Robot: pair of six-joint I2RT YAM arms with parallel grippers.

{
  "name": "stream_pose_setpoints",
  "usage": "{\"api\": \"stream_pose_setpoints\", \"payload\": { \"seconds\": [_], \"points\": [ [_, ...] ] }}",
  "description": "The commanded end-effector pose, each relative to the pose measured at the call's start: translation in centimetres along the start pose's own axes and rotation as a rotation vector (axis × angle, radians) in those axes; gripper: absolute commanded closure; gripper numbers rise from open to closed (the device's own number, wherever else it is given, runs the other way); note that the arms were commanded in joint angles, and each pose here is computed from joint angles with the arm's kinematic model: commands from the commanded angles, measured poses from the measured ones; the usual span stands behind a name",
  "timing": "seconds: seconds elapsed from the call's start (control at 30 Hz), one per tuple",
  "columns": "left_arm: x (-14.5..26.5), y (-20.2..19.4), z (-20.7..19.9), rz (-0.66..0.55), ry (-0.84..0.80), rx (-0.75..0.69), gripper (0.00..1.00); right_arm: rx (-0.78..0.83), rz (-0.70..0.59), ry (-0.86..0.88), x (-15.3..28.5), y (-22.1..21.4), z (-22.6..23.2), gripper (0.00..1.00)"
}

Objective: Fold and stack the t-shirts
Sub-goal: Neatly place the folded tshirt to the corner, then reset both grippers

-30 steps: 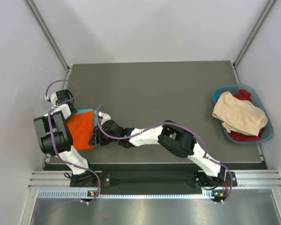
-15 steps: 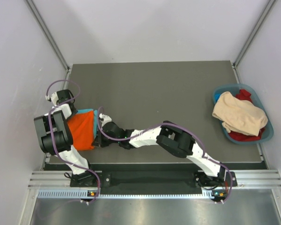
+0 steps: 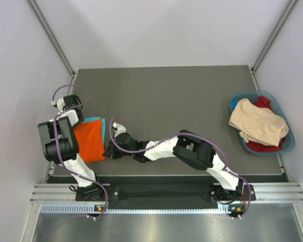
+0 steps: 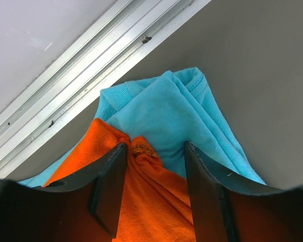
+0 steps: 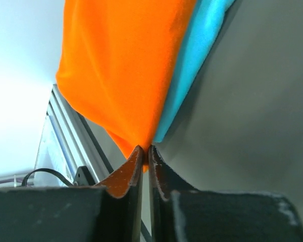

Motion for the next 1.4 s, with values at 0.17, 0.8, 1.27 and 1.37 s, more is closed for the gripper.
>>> {"api": "stream_pose_setpoints", "payload": {
  "seconds": [0.17,0.8,1.27,1.37],
  "points": [
    [2.8,2.2,-2.0,-0.003,-0.078,-0.036,0.44,0.038,0.006,0.031,1.5,0.7,2.8,0.67],
    [24.3,-0.5,-10.7,-0.014,-1.023,-0.208,0.06,0.213,-0.238,-0.336,22.4,10.5,-5.0,0.0],
    [37.5,-8.5,-10.4,-0.058,-1.55,-0.323,0.09,0.204,-0.395,-0.541,35.8,14.5,-6.2,0.0],
    [38.7,-10.2,-11.3,-0.015,-1.589,-0.378,0.09,0.184,-0.401,-0.546,36.2,14.4,-6.3,0.0]
  ]
}}
Point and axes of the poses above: each gripper's point midway between its finger pads, its own x axis back along the fingers, its own z axis along the line the jaws close on, y = z × x, the point moved 4 cm from there along x, back along the fingers
